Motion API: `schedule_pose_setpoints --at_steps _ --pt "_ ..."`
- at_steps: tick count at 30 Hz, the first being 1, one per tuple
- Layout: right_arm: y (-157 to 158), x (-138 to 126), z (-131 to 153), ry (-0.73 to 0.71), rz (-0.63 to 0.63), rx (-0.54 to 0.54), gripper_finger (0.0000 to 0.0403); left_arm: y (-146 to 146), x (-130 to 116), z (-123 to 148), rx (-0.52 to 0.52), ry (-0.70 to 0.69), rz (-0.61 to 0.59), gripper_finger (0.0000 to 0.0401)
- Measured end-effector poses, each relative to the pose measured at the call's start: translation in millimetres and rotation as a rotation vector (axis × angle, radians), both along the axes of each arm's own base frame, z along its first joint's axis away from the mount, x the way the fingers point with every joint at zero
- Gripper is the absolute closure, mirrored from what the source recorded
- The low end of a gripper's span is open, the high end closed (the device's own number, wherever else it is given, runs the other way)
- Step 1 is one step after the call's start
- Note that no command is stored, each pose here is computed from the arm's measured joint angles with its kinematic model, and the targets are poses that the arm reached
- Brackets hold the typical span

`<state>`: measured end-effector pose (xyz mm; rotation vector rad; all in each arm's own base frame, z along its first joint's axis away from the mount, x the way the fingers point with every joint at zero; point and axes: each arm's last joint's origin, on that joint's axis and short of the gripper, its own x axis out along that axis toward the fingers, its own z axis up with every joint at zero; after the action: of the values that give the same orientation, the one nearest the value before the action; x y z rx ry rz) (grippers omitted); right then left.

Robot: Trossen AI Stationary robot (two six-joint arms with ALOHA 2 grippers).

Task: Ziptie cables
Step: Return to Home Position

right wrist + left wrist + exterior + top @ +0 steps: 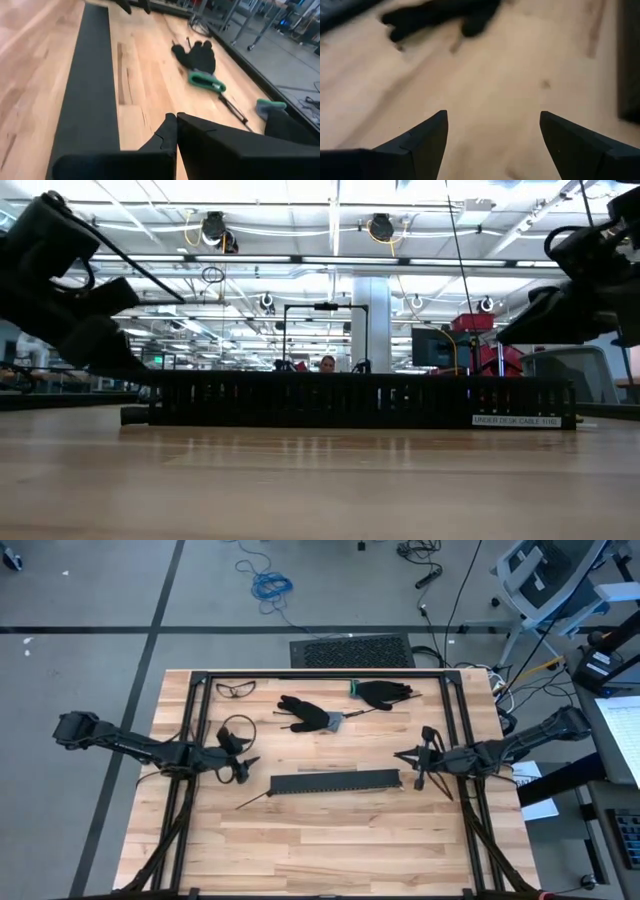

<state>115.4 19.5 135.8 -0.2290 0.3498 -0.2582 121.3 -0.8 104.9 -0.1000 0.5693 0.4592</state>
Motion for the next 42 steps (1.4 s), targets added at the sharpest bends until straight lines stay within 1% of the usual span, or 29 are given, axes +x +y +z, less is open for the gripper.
schedule_pose_setpoints --at_steps 1,5,6,7,9,10,11,13,15,19,21,29,33,35,37,38,40,42 --pt "0.1 0.2 -0.7 0.007 0.000 -0.002 0.0403 -0.7 -0.1 -1.2 -0.011 0.013 -0.020 0.0096" --pt "0.2 0.7 -2.0 0.019 -0.001 -0.003 0.0403 -1.2 0.0 -4.9 0.028 0.070 -0.059 0.0096" --pt "0.2 0.7 -2.0 0.019 -0.001 -0.003 0.0403 -1.5 0.1 -6.0 -0.005 0.066 -0.045 0.0096" --pt "0.3 0.8 -2.0 0.019 0.000 -0.003 0.0403 -2.6 0.1 -7.5 -0.109 0.044 -0.013 0.0096" --pt "0.3 0.8 -1.8 0.017 0.000 -0.002 0.0403 -5.6 0.8 -8.6 -0.373 -0.023 0.064 0.0096" --pt "0.3 0.8 -1.8 0.016 -0.001 0.000 0.0403 -6.3 1.8 -7.7 -0.466 -0.062 0.107 0.0096" --pt "0.3 0.9 -1.7 0.015 -0.001 0.000 0.0403 -6.6 2.3 -7.2 -0.542 -0.087 0.141 0.0096" --pt "0.3 1.0 -1.4 0.011 -0.001 0.002 0.0403 -7.5 2.9 -6.6 -0.628 -0.117 0.183 0.0096" --pt "0.3 1.0 -1.3 0.010 -0.001 0.002 0.0403 -7.5 3.2 -6.2 -0.648 -0.129 0.198 0.0096" --pt "0.2 0.2 -0.6 0.005 0.003 0.004 0.0403 -7.4 2.5 -4.8 -0.654 -0.141 0.198 0.0096" --pt "-0.4 -1.9 5.4 -0.057 0.004 0.024 0.0403 -7.4 0.4 1.3 -0.672 -0.186 0.178 0.0095" --pt "-8.8 -17.7 34.7 -0.381 -0.032 0.117 0.0403 -6.3 -9.5 41.5 -0.758 -0.571 0.043 0.0095" --pt "-13.0 -22.9 43.5 -0.487 -0.062 0.141 0.0403 -5.0 -18.7 57.6 -0.788 -0.746 -0.018 0.0095" --pt "-13.7 -23.0 44.5 -0.502 -0.070 0.143 0.0403 -4.4 -24.1 64.5 -0.800 -0.828 -0.048 0.0095" --pt "-14.0 -23.1 45.2 -0.508 -0.070 0.144 0.0403 -4.2 -25.2 69.1 -0.808 -0.876 -0.064 0.0095" --pt "-14.3 -23.0 44.9 -0.504 -0.072 0.142 0.0403 -4.2 -25.2 69.2 -0.809 -0.877 -0.065 0.0095" --pt "-14.4 -22.8 44.0 -0.499 -0.077 0.140 0.0403 -4.5 -26.1 76.4 -0.821 -0.947 -0.095 0.0095" --pt "-14.3 -22.6 44.0 -0.498 -0.075 0.140 0.0403 -4.5 -26.6 78.7 -0.825 -0.970 -0.105 0.0095"
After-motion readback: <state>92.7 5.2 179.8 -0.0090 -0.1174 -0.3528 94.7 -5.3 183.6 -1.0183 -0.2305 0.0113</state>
